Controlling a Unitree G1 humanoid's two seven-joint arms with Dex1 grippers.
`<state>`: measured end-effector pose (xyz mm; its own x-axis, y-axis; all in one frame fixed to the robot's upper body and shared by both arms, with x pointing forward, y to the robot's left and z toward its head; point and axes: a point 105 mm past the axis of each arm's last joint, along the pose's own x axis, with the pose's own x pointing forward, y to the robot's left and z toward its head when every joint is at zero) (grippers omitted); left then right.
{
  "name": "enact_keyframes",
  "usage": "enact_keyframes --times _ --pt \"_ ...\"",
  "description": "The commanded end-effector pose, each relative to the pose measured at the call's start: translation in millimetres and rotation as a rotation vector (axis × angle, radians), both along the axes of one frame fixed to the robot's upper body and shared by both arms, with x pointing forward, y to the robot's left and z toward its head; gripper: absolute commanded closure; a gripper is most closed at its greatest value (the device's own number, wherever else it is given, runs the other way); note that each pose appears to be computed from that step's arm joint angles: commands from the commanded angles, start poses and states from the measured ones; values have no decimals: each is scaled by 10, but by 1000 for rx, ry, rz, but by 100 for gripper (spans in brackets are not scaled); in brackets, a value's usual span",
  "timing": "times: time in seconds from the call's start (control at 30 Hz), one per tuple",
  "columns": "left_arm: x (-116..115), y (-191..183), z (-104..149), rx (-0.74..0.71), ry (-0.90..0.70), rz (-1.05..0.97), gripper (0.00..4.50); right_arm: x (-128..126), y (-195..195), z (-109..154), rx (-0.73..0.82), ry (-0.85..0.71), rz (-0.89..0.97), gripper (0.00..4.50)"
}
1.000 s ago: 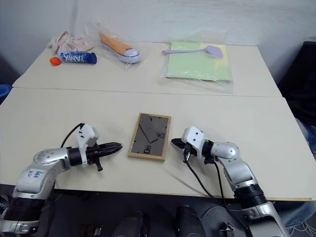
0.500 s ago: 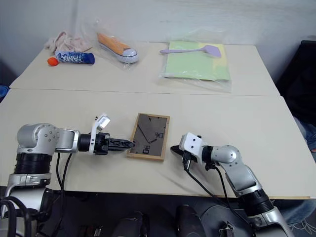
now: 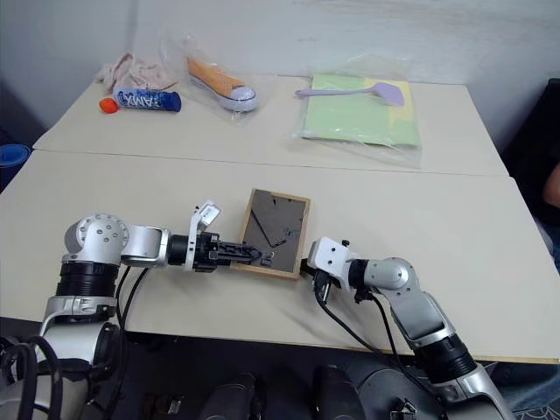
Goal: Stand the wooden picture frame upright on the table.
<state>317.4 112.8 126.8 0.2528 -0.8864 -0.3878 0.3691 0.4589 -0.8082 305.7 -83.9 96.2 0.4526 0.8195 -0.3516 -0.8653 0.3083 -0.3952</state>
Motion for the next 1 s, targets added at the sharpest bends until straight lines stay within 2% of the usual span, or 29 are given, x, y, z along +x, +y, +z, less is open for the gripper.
enact_keyframes --times 0.03,0.13,0.23,0.3,0.37,0.4,0.5,0.6,0.63,0.8,0.93,1.0 --pt "-5 -4 -39 -6 1 30 316 -41 -34 98 4 -38 27 450" --pt "-32 8 -4 -47 -24 44 322 -23 -164 221 70 -39 11 450" --pt "-89 31 42 -99 -66 57 322 2 -273 471 197 -31 2 392" --pt "-48 87 103 -123 -178 116 322 -56 -250 623 270 18 63 330" --pt "-32 146 238 -141 -416 140 322 -13 -146 861 406 74 82 264" --pt "-60 156 232 -95 -503 111 322 35 -87 953 463 109 75 227" --pt "-124 132 172 -46 -578 38 322 119 82 1071 521 176 75 125" --pt "-126 108 157 -42 -620 13 322 179 266 1057 509 227 88 20" --pt "-135 92 154 -43 -633 -1 322 200 325 1036 496 234 94 6" --pt "-137 61 162 -45 -649 -11 322 208 477 1002 467 254 125 6" --pt "-134 86 183 -66 -614 13 322 -19 528 1127 486 243 274 6" --pt "-131 114 211 -99 -570 32 322 -91 440 1107 453 224 306 6"
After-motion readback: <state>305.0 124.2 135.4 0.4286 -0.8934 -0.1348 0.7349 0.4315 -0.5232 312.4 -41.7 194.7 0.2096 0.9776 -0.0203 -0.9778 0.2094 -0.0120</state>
